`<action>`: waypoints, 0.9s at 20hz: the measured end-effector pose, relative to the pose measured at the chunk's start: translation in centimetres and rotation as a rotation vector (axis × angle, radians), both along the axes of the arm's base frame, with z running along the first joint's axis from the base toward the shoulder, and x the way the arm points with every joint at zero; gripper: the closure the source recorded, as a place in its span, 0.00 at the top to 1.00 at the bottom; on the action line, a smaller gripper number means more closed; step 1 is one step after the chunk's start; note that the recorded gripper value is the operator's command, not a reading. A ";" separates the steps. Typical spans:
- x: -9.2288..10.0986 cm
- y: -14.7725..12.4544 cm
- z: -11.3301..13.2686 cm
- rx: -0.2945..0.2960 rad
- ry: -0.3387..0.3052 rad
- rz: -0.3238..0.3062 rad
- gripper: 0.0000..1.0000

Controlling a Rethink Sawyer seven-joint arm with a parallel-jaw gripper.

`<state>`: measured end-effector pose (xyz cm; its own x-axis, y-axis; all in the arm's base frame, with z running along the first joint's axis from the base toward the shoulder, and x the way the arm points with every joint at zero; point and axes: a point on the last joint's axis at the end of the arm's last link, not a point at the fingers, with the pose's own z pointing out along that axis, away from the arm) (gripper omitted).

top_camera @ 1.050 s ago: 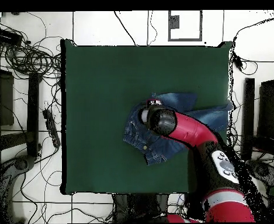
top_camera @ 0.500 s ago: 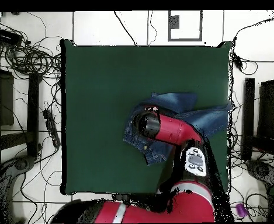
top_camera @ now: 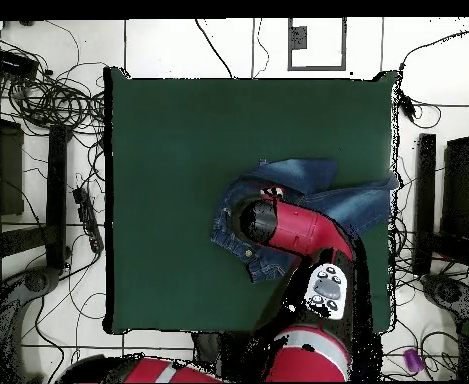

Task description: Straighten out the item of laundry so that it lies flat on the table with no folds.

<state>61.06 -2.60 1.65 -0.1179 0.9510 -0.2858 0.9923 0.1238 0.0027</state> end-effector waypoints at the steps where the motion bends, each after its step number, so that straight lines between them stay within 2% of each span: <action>1: 0.0 -0.2 0.3 -0.006 -0.003 -0.003 1.00; 4: 0.5 -1.6 2.2 -0.044 -0.032 -0.017 1.00; 9: 1.1 -3.3 3.6 -0.091 -0.086 -0.023 1.00; 10: 1.5 -3.8 3.9 -0.104 -0.114 -0.024 1.00; 17: 2.9 -4.6 4.4 -0.129 -0.215 -0.020 1.00; 18: 3.4 -5.0 4.6 -0.138 -0.248 -0.018 1.00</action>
